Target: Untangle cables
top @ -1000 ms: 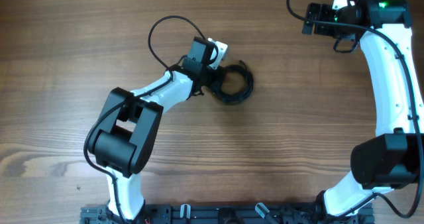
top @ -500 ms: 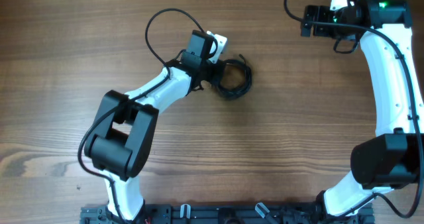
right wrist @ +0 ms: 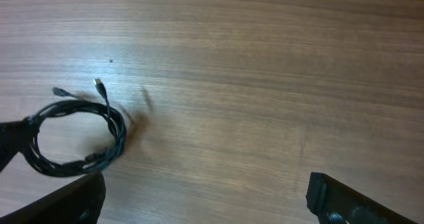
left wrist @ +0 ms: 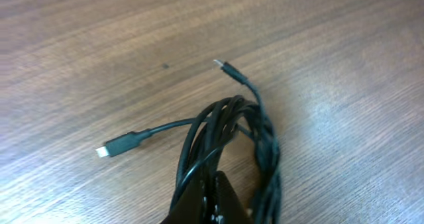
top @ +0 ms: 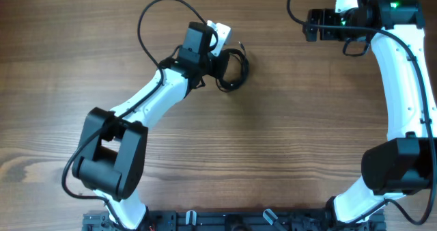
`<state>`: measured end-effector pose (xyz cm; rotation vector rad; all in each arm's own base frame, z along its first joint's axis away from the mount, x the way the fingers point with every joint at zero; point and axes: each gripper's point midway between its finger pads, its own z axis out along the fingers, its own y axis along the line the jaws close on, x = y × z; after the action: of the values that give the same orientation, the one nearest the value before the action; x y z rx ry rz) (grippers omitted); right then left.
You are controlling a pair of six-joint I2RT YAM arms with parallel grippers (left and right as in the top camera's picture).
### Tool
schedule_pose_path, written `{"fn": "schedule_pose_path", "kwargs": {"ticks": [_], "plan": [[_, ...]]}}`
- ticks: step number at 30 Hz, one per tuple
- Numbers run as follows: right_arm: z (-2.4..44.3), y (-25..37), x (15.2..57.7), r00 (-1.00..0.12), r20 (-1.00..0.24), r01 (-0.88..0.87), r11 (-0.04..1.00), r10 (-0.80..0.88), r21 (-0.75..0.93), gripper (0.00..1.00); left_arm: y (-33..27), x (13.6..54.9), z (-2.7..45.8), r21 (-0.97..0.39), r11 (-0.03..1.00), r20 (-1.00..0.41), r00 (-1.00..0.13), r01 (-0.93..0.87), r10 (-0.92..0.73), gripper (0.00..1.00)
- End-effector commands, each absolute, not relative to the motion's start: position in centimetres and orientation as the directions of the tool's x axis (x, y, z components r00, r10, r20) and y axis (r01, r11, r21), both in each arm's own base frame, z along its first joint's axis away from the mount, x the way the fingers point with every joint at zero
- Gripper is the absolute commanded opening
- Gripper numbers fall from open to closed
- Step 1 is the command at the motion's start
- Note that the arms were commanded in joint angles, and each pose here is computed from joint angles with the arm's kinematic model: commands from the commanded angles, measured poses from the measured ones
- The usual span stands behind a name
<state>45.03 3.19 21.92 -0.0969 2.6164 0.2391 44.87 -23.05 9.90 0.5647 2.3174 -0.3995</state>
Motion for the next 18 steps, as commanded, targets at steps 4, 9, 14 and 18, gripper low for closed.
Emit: {"fn": "schedule_pose_path", "kwargs": {"ticks": [4,9,14,18], "plan": [[18.9,4.6,44.7,-0.888,-0.457,-0.169,0.961,-0.053,0.217,1.0,-21.2,46.2,15.0,-0.099,0.869,-0.775,-0.585,0.484,0.237,0.04],[17.3,5.8,44.5,-0.891,-0.45,-0.196,0.942,-0.055,0.273,1.0,-20.8,46.1,16.5,-0.096,0.872,-0.793,-0.566,0.48,0.225,0.04],[16.8,7.4,44.4,-0.879,-0.47,-0.265,0.903,-0.081,0.339,1.0,-21.1,45.6,17.9,-0.109,0.86,-0.807,-0.55,0.498,0.216,0.04],[16.8,8.3,44.1,-0.863,-0.491,-0.328,0.872,-0.121,0.362,1.0,-22.0,44.8,19.1,-0.147,0.824,-0.817,-0.537,0.547,0.21,0.04]]}}
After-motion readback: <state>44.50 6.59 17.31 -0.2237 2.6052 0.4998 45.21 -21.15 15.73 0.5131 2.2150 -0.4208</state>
